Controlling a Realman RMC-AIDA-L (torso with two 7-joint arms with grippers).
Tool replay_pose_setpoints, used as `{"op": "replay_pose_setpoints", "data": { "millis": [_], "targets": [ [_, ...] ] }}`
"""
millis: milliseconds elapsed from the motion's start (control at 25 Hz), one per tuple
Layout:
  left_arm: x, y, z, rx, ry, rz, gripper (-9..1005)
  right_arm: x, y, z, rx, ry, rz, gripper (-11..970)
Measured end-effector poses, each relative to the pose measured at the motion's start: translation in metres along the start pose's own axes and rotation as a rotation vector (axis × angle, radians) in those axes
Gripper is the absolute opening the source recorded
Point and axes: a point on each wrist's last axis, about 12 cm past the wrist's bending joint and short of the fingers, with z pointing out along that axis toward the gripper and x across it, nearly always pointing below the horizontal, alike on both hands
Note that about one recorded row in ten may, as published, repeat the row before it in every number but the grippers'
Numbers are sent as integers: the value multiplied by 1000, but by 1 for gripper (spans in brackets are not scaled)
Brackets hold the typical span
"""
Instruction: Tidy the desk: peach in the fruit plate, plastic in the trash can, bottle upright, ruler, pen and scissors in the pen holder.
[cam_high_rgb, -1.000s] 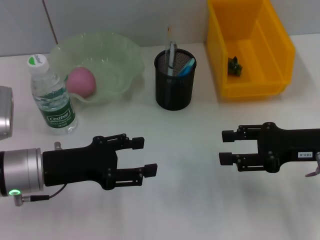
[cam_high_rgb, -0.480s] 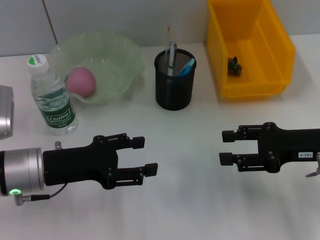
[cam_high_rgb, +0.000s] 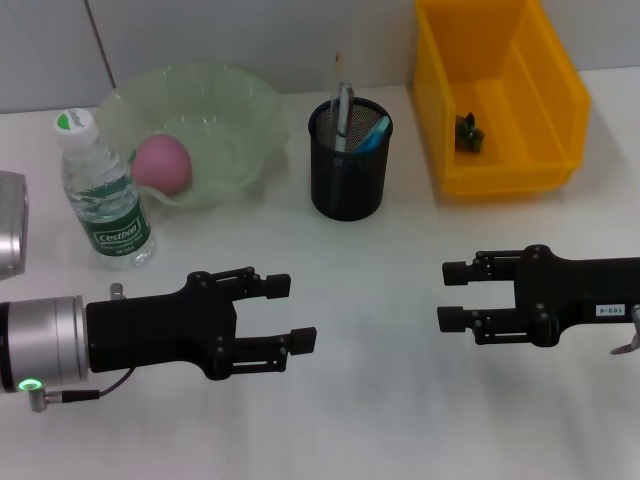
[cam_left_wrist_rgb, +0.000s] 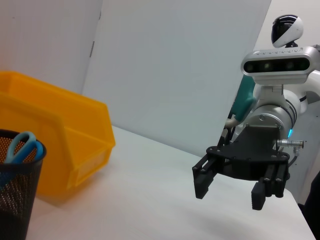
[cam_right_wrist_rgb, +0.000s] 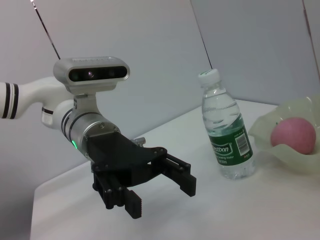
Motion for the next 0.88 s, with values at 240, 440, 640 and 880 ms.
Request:
{"op": "replay_pose_setpoints", "data": {
  "millis": [240,440,640,880],
  "targets": [
    [0,0,0,1,0,0,783,-1,0,0,-2,1,-4,678],
    [0,0,0,1,0,0,783,-1,-1,1,-2,4,-5,676],
    [0,0,0,0,1,1,783,-2,-1,1,2,2,-6,677],
    [0,0,0,-2,2,3,783,-2,0,2,-6,-2,-13,677]
  ]
}}
